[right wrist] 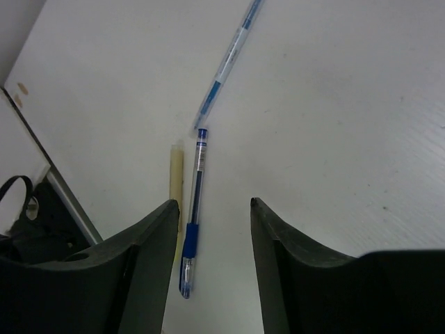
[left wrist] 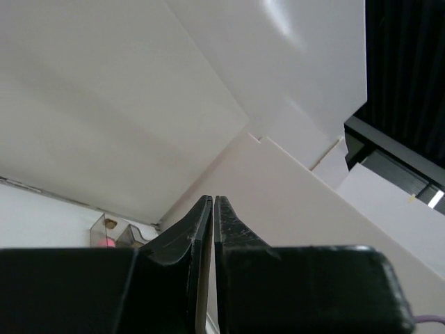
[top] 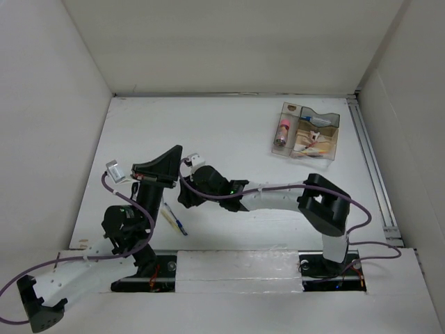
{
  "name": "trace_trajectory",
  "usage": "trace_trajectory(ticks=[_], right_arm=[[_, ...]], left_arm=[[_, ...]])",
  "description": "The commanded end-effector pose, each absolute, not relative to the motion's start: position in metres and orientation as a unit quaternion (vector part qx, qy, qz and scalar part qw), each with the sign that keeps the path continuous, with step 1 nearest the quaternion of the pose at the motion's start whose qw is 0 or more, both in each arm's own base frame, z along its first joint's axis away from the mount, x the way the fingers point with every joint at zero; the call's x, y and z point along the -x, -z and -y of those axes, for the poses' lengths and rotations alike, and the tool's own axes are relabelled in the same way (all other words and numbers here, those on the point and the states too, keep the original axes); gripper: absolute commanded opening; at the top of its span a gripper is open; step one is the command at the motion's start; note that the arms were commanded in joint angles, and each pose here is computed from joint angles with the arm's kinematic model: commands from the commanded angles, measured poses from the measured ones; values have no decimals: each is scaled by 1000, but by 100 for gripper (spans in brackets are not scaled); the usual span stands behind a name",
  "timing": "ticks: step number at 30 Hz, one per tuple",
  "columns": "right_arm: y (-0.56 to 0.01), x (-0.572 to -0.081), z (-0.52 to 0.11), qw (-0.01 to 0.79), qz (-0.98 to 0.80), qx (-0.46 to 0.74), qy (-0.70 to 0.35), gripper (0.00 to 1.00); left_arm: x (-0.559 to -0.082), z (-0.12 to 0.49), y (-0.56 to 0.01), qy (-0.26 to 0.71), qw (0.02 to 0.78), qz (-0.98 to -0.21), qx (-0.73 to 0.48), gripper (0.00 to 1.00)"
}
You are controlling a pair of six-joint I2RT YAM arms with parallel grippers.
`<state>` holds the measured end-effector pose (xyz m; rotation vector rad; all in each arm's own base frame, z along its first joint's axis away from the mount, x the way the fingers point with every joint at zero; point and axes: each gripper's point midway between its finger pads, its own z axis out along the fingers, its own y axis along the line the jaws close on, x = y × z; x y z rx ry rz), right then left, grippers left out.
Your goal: Organize the desk
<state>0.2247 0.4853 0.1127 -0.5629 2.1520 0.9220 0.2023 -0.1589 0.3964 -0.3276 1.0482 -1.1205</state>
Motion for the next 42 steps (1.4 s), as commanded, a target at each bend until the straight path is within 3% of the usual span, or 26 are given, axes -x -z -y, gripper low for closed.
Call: trace_trajectory(ticks=[1,5,13,16,37,42], right_arm=[[-118,-207,-510,359,-819,254,-369,51],[-97,-183,-523,337,-823,279,-362,44],[-66,-162,-532,309,-834,300,-345,38],[-60,-165,-535,313,-840,301,-325,32],[-34,-196,-486,376,-868,256,-198,28],[-32,-201,-471,387,-871,245,-176,17]], left_arm=[[-198,139,-409,510,715,-440,185,3],[-189,130,-430,520,726,-413,179,5],[-184,119,-439,515,740,-393,182,9],[-181,117,-443,519,741,-386,179,10],[-184,122,-439,512,744,-394,171,13],[-184,125,-439,514,742,-396,168,13]])
